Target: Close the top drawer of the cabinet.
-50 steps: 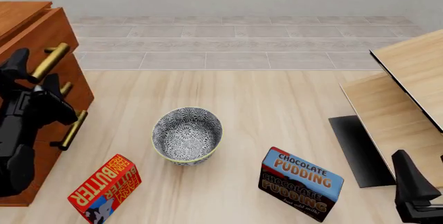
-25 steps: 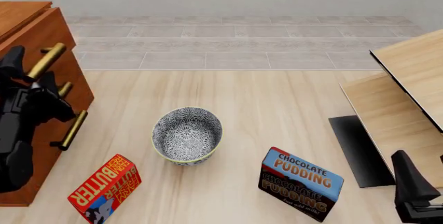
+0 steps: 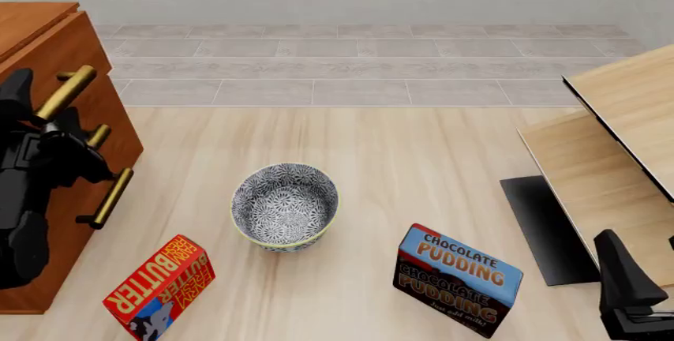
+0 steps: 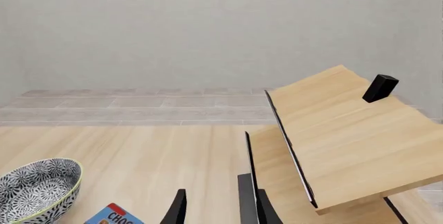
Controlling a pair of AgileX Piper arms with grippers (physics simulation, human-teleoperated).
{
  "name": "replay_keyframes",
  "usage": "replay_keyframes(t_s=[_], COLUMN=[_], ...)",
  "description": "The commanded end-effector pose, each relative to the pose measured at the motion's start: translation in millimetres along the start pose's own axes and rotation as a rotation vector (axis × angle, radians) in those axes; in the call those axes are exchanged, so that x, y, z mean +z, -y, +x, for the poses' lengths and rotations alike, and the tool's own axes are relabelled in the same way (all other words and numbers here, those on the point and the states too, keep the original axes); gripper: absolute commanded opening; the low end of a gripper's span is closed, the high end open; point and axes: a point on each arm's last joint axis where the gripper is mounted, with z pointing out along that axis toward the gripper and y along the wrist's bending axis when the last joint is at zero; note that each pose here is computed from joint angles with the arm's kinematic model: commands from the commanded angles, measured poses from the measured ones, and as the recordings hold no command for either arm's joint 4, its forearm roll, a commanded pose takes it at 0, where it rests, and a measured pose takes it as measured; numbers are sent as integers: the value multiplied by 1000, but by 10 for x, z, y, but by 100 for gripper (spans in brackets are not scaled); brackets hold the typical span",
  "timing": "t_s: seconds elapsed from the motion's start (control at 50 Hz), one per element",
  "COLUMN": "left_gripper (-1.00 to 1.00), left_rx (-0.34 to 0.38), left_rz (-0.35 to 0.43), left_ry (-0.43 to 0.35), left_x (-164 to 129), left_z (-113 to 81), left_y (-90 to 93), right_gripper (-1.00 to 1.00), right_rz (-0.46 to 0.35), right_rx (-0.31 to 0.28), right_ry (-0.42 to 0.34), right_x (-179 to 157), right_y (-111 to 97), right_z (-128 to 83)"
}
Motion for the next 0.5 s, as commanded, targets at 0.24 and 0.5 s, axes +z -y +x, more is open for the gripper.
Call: replay_keyframes(t_s=[0.24, 0.5], left_gripper=[100, 100], left_rx=[25, 49], left_rz=[11, 11], left_ry=[-38, -42], left_x=[96, 149], left_z=[101, 120], left_y=[67, 84], right_gripper=[100, 100], right_rz=[2, 6], right_rx=[-2, -2], right_ry=[-3, -5], right_x=[0, 2], right_y=[1, 4], right_z=[4, 25])
